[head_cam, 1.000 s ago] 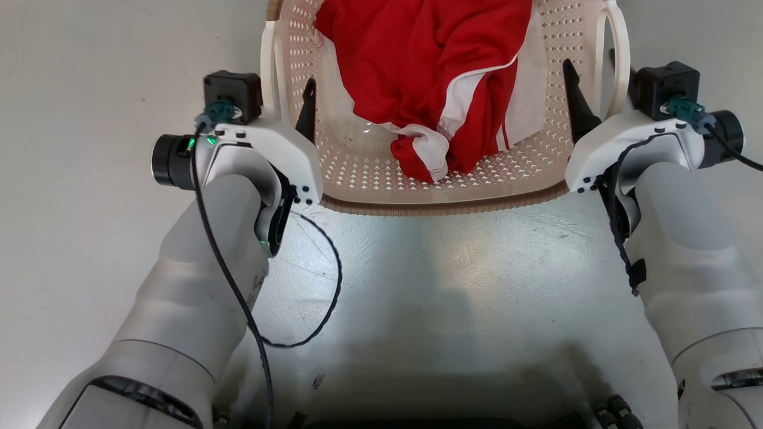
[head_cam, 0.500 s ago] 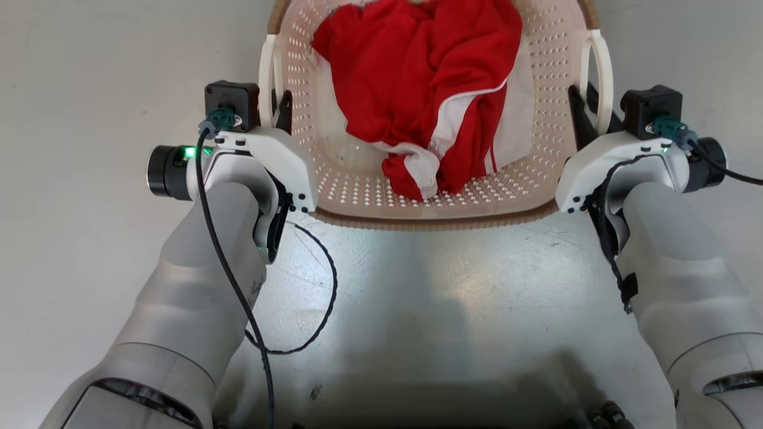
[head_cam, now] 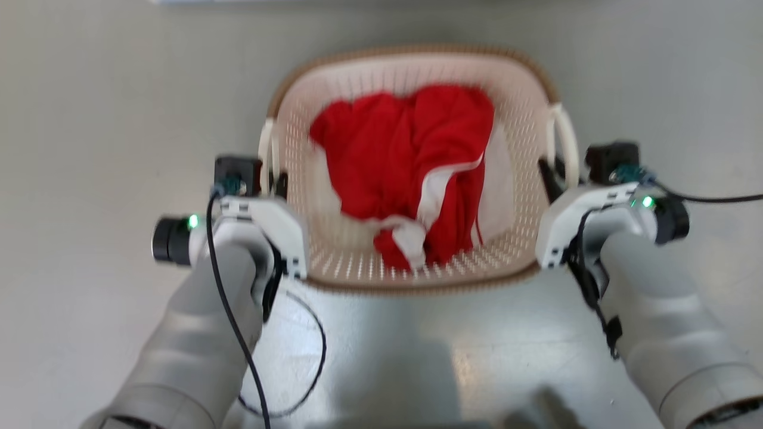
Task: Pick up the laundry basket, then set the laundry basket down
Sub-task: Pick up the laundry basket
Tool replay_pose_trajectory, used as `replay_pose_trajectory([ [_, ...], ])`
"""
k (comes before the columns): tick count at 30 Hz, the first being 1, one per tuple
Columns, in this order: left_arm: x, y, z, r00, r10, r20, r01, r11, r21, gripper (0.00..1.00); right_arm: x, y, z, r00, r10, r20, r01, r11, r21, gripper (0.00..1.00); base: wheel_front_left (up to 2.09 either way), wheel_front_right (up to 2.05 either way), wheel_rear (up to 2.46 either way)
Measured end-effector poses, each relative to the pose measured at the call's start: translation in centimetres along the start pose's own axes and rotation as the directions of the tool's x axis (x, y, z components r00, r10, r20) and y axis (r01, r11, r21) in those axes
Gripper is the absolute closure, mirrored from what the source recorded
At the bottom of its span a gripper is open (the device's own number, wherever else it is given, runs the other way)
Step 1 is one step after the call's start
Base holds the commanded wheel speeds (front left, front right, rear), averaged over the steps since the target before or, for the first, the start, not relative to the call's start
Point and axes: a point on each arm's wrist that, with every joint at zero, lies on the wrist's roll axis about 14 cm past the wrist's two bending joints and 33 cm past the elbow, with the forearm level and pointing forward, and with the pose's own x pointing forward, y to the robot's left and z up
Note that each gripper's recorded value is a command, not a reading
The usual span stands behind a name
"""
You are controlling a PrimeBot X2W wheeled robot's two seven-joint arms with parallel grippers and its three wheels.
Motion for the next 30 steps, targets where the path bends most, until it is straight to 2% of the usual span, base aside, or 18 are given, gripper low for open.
replay_pose_trajectory([
  [17, -9.0, -3.6, -1.6, 0.999, -0.049, -0.009, 0.049, 0.998, 0.025, 1.0, -10.9, 1.8, -2.9, 0.995, 0.009, -0.101, -0.008, 1.0, 0.017, 1.0, 0.0, 0.0, 0.0],
  [30, -15.7, -5.4, -3.9, 0.998, -0.066, 0.007, 0.065, 0.996, 0.059, 1.0, -17.4, 3.8, -5.7, 0.994, 0.025, -0.105, -0.023, 1.0, 0.014, 1.0, 0.0, 0.0, 0.0],
])
